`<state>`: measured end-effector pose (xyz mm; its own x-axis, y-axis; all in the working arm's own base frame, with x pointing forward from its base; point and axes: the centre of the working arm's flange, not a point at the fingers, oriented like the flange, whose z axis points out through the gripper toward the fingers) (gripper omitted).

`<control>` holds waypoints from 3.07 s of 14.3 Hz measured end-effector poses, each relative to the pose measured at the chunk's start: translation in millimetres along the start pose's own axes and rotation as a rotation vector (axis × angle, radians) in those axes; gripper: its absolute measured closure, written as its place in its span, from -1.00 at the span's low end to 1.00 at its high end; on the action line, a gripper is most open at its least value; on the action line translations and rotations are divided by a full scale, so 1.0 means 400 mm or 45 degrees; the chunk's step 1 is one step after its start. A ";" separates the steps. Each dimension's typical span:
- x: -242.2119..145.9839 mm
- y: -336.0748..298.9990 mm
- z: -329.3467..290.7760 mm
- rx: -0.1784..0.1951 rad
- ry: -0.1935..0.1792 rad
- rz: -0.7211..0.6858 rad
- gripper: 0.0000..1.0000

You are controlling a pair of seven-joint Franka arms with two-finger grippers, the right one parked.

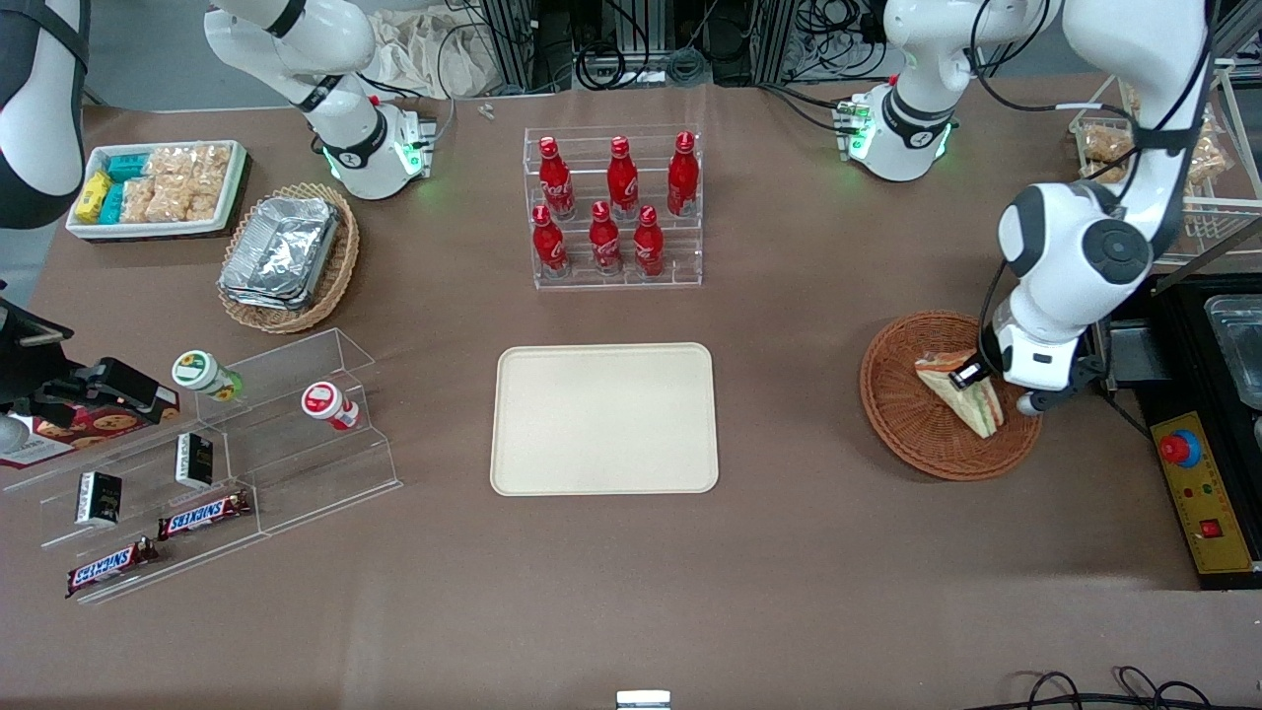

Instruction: Place sandwich from basket to tray

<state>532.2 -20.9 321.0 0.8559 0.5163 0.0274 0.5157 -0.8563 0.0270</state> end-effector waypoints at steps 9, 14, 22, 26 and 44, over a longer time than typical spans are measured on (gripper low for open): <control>-0.044 0.263 -0.614 0.050 -0.081 0.305 0.66; -0.299 0.566 -0.506 0.019 -0.190 0.676 0.66; -0.476 0.853 -0.006 -0.012 -0.166 0.744 0.66; -0.540 0.901 0.197 0.017 -0.123 0.706 0.66; -0.249 0.807 -0.277 0.055 0.020 0.672 -1.00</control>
<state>609.5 -347.8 437.9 0.9991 0.0149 0.0407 0.0164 -0.9992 -0.0358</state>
